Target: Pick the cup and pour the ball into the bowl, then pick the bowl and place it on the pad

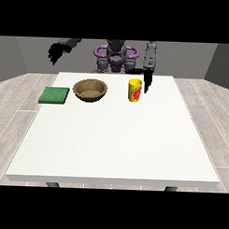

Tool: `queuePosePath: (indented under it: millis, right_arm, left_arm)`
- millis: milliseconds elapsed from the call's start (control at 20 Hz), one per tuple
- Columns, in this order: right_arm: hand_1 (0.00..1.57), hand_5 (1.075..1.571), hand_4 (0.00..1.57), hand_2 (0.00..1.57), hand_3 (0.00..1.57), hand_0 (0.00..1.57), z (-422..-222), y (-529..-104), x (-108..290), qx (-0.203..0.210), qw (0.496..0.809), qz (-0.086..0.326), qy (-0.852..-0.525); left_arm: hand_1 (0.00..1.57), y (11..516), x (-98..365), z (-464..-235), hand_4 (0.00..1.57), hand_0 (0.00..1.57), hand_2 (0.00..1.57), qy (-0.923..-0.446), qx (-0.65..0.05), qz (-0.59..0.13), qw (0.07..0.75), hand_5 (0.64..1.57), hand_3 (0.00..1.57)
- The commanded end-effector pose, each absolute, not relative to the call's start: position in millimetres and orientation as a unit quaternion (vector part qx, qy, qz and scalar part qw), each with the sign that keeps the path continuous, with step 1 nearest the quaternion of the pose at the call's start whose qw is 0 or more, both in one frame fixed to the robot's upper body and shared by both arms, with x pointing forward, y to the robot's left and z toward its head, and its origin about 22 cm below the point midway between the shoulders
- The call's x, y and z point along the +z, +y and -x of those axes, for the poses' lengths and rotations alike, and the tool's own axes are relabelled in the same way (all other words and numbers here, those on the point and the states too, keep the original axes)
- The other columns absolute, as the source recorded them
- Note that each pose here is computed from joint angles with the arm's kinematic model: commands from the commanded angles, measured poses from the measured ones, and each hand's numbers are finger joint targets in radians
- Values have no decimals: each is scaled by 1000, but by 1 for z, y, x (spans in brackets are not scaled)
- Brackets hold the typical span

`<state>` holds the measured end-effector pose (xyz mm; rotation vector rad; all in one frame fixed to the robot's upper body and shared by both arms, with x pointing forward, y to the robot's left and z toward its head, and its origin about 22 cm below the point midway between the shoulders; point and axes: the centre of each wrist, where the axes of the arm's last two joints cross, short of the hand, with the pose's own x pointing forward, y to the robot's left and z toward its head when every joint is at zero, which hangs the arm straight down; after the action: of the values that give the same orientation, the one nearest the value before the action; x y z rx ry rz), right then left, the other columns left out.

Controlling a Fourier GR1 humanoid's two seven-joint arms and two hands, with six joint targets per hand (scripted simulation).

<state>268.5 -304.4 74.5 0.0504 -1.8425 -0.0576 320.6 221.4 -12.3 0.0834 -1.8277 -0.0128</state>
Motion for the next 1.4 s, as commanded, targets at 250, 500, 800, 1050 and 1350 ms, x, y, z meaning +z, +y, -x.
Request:
queuePosePath:
  millis: [250,500,800,1050,1350]
  right_arm:
    - [0,1563,673,0,0,0,-264,-312,67,-14,621,-29,-783]
    - [0,1569,679,0,0,0,-265,-314,92,15,584,-43,-811]
    - [0,1568,647,0,165,0,-276,-345,131,20,564,-54,-824]
    - [0,1566,634,0,182,0,-273,-376,98,-15,627,-36,-778]
    - [0,1564,639,0,276,0,-275,-385,81,-18,675,-31,-737]
  left_arm:
    - [0,229,-70,-321,211,0,0,-779,8,-47,625,1435,0]
    - [698,251,-72,-332,1006,698,639,-785,39,-91,611,1553,0]
    - [1273,237,-73,-339,1346,1273,1571,-791,-10,-173,587,1468,1571]
    - [1285,206,-66,-345,1408,1285,1571,-760,-59,-192,618,1413,1571]
    - [1298,168,-42,-364,1398,1298,1571,-735,-168,-279,595,1488,1571]
